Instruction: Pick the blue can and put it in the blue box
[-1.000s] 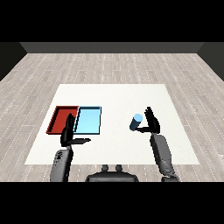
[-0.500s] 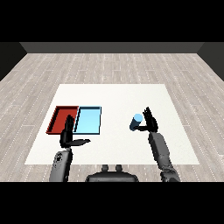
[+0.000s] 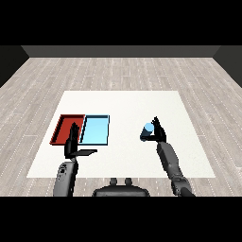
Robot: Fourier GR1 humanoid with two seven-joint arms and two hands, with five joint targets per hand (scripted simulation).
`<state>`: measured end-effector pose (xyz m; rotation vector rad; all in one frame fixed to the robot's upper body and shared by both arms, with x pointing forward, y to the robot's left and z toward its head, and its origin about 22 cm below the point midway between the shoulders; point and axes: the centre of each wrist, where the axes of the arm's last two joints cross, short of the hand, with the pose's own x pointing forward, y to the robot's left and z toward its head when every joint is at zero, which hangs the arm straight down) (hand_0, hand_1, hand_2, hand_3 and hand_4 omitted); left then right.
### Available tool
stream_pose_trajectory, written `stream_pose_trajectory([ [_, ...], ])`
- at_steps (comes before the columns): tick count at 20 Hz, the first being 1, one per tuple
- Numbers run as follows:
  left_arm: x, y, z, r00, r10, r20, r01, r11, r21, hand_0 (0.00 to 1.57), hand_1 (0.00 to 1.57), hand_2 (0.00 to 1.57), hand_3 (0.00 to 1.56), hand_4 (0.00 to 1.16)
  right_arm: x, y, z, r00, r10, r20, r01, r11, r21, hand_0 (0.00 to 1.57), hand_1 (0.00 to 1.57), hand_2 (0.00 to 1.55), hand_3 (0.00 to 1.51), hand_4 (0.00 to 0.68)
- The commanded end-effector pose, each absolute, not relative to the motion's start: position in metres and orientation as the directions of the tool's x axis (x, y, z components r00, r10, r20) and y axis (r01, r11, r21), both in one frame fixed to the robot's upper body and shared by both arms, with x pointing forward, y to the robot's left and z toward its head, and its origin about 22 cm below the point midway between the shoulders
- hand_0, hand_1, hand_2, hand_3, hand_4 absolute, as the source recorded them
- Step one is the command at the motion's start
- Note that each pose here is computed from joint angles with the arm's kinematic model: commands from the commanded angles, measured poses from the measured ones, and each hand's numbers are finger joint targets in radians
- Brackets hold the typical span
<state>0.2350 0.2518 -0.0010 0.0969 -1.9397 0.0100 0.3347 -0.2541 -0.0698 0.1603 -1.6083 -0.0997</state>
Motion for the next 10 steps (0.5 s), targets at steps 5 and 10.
stream_pose_trajectory([
  [5, 0.235, 0.246, -0.003, -0.366, -0.072, 0.928, -0.065, 0.997, 0.051, 0.0, 0.0, 0.0, 0.0, 0.0, 0.331, -0.245, -0.063, -0.012, -0.187, 0.982, -0.039, 0.982, 0.186, 0.0, 0.0, 0.0, 0.0, 0.0],
  [10, 0.229, 0.246, -0.004, -0.368, -0.088, 0.925, -0.083, 0.995, 0.062, 0.0, 0.0, 0.0, 0.0, 0.0, 0.357, -0.229, -0.071, -0.025, -0.216, 0.976, -0.063, 0.975, 0.214, 0.0, 0.0, 0.0, 0.0, 0.0],
])
